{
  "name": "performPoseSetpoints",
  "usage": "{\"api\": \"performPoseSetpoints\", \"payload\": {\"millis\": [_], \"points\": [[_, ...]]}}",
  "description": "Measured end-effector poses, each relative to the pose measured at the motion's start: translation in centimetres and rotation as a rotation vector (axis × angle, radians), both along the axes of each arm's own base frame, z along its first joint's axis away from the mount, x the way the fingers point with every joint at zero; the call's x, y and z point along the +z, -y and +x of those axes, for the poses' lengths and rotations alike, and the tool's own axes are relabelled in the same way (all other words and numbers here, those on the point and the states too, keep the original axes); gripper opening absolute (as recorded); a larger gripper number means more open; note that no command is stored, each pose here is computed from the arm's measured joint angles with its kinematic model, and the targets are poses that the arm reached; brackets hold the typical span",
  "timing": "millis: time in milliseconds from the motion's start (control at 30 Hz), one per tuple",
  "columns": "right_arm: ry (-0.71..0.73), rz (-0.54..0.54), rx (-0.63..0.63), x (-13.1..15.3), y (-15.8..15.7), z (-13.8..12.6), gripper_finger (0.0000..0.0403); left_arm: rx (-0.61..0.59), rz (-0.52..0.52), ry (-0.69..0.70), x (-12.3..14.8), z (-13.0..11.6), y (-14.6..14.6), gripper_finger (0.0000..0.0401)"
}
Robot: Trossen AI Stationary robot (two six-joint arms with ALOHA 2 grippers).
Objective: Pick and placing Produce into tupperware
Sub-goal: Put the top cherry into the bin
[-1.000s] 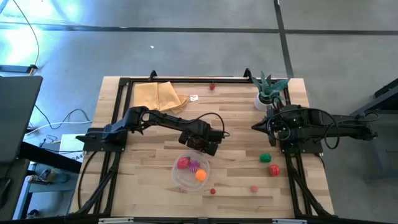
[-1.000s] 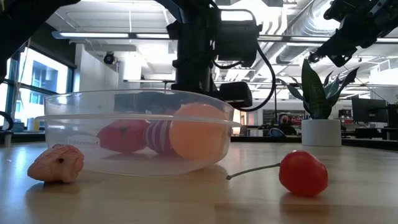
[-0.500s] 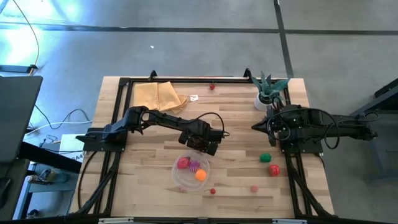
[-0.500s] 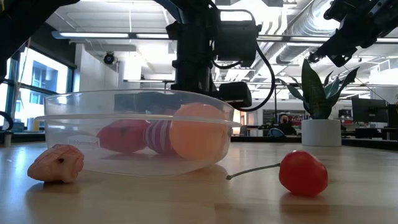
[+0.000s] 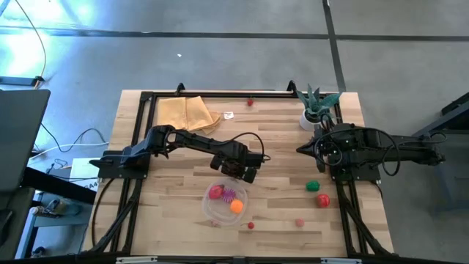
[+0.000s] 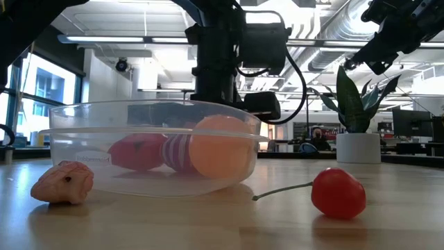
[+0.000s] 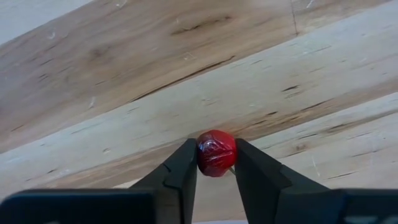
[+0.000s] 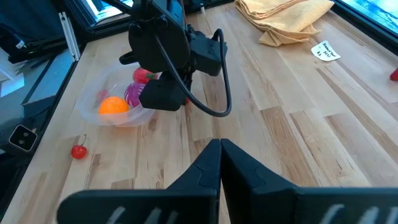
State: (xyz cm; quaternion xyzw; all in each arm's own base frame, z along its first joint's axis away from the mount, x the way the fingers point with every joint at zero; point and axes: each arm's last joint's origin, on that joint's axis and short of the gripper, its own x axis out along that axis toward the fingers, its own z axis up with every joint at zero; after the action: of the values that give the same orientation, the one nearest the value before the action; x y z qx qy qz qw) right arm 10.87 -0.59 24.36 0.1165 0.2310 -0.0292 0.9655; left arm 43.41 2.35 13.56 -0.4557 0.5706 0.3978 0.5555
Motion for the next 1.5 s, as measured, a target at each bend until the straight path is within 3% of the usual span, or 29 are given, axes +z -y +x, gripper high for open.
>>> {"api": "performPoseSetpoints", "payload": {"millis": [800, 1200, 1500], "points": [[0.000, 0.000, 0.000, 0.0, 0.0, 0.0, 0.0000, -0.011, 0.041, -0.019, 0.8, 0.3, -0.1, 0.0087], [0.000, 0.000, 0.001, 0.0, 0.0, 0.0, 0.0000, -0.034, 0.098, -0.076, 7.4, 0.6, 0.2, 0.0087], [0.000, 0.000, 0.000, 0.0, 0.0, 0.0, 0.0000, -0.137, 0.168, -0.046, 12.7, 0.1, 4.6, 0.0087]]}}
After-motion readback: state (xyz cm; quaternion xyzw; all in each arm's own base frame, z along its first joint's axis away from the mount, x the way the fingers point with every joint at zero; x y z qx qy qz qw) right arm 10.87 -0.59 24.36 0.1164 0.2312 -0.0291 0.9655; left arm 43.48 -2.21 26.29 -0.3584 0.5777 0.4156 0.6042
